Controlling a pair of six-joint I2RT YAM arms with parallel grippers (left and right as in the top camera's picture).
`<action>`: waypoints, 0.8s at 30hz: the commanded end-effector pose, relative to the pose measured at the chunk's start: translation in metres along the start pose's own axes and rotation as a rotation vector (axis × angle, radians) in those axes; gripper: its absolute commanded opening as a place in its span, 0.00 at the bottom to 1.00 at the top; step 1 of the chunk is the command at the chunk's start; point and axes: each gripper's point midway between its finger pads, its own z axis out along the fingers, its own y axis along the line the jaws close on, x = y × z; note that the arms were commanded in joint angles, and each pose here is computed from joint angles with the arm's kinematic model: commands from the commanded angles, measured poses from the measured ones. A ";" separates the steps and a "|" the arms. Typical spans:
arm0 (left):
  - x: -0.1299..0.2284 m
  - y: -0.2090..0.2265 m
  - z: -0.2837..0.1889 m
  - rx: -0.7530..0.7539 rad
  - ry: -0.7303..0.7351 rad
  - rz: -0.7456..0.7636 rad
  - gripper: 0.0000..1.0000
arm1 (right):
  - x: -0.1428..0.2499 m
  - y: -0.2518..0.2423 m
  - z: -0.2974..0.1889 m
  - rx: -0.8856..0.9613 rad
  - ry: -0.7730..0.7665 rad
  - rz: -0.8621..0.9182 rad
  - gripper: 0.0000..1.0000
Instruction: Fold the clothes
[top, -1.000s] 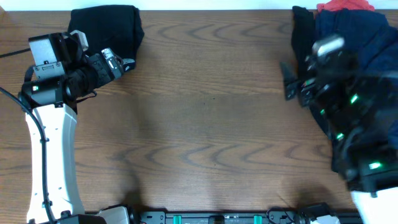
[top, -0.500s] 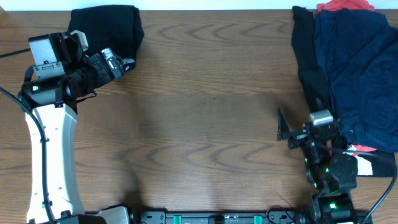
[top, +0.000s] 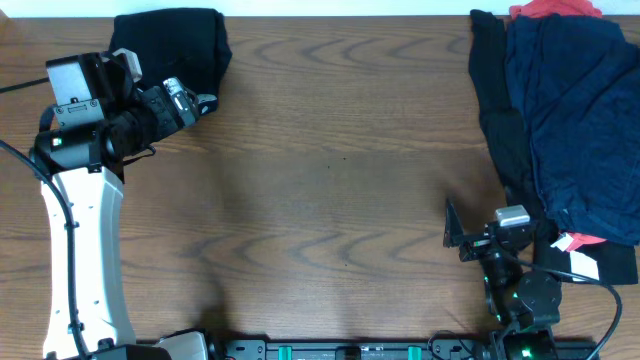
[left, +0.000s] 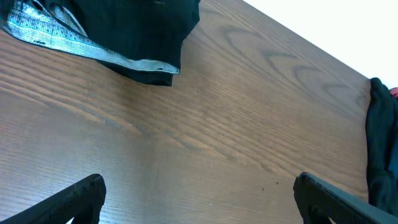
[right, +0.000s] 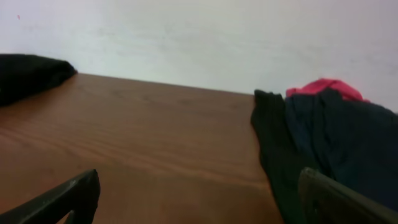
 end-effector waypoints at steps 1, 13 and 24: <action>0.000 0.001 0.001 -0.005 0.002 0.020 0.98 | 0.004 -0.007 -0.003 0.036 0.010 0.019 0.99; 0.000 0.001 0.001 -0.005 0.002 0.020 0.98 | 0.003 -0.010 -0.010 0.055 -0.004 0.018 0.99; 0.000 0.001 0.001 -0.005 0.002 0.020 0.98 | 0.004 -0.010 -0.010 0.055 0.001 0.018 0.99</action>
